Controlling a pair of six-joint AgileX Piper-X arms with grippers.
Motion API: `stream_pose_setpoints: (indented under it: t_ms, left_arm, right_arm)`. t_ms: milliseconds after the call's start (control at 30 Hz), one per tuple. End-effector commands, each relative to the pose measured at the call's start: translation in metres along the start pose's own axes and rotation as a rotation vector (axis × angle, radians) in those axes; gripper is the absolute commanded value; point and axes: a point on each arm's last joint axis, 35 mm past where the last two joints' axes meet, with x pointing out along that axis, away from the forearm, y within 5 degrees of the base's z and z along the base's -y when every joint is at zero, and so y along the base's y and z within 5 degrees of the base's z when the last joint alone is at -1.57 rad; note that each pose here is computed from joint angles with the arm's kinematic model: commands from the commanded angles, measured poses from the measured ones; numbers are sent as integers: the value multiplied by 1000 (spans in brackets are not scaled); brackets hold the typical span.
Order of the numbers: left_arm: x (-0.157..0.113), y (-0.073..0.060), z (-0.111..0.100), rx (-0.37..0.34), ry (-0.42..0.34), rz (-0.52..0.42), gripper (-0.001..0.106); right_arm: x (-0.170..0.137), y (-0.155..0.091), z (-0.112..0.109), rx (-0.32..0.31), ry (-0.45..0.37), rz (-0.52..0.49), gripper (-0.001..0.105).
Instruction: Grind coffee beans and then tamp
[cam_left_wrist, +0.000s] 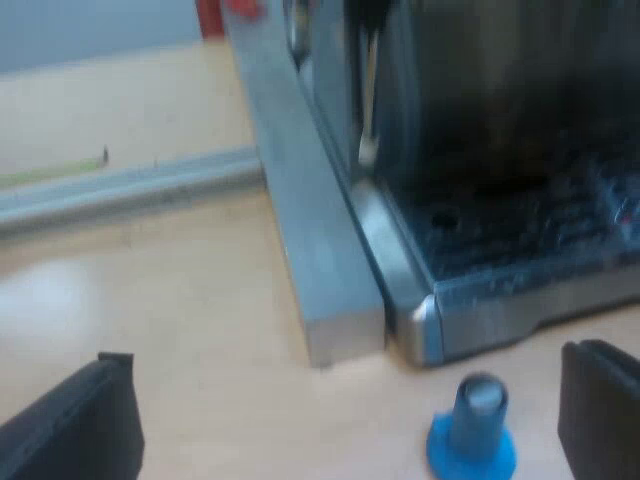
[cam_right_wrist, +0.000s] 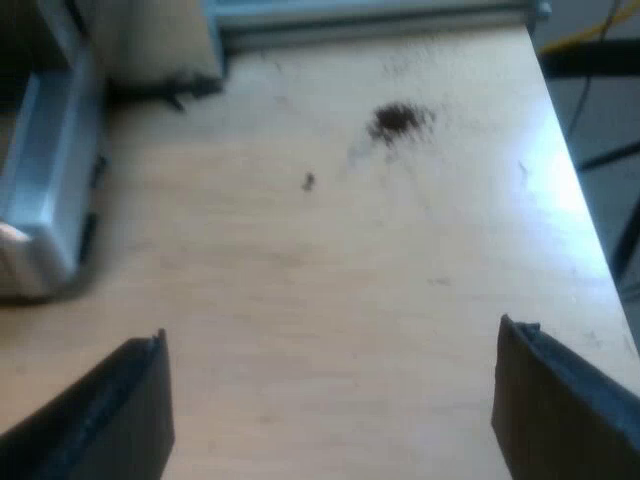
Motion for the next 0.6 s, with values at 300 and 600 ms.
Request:
stream_pose_setpoints:
  t_ms: [300,600]
  left_arm:
    - [-17,-13,40,48,-23,-230,85]
    - [-4,-25,52,95,15,-496,85]
  right_arm:
    - [-18,-2,56,-76,32,200,69]
    - [-15,8,90,-177,56,448,69]
